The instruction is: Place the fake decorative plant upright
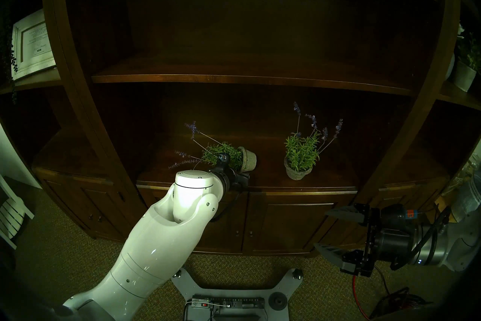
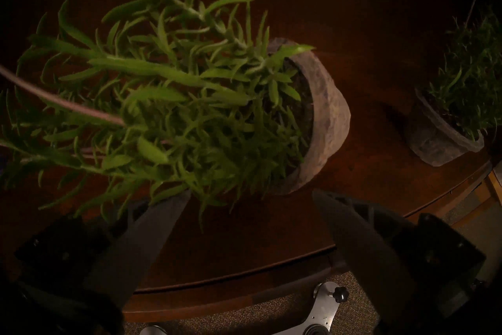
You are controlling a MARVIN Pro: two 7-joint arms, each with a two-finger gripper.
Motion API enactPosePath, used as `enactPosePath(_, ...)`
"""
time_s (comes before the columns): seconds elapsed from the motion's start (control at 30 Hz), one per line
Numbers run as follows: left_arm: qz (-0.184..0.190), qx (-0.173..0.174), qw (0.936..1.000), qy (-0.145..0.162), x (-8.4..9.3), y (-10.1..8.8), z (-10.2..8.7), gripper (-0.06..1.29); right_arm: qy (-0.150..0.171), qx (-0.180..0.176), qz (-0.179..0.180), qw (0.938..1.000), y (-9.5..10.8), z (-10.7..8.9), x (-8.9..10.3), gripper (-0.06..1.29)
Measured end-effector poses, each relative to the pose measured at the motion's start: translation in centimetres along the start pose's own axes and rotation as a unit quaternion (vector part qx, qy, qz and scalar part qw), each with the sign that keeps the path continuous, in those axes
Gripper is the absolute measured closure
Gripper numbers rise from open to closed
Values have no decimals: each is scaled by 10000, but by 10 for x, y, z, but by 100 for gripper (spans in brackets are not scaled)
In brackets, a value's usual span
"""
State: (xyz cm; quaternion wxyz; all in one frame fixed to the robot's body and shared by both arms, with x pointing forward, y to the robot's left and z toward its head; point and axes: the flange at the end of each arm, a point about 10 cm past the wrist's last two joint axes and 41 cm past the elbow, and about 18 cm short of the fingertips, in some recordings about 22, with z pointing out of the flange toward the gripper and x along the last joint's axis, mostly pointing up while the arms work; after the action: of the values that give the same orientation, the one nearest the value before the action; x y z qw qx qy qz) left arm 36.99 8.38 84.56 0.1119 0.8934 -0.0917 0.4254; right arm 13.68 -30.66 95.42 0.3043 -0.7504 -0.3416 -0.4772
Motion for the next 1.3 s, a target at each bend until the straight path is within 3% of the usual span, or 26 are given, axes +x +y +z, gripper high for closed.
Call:
enactPosePath(0.97, -188, 157, 9995, 222, 36, -13, 14, 2, 112, -39, -85, 9999, -1, 0, -1, -1)
enactPosePath(1.0, -193, 162, 9995, 205, 35, -13, 16, 17, 117, -42, -89, 9999, -2, 0, -1, -1)
enactPosePath(1.07, -197, 166, 9995, 188, 34, -14, 17, 29, 121, -43, -93, 9999, -2, 0, -1, -1)
enactPosePath(1.2, -206, 176, 9995, 136, 31, -15, 19, 79, 135, -50, -105, 9998, -2, -1, -1, -1)
enactPosePath(1.3, -210, 176, 9996, 115, 30, -15, 20, 84, 142, -52, -110, 9998, -2, -1, -2, -1)
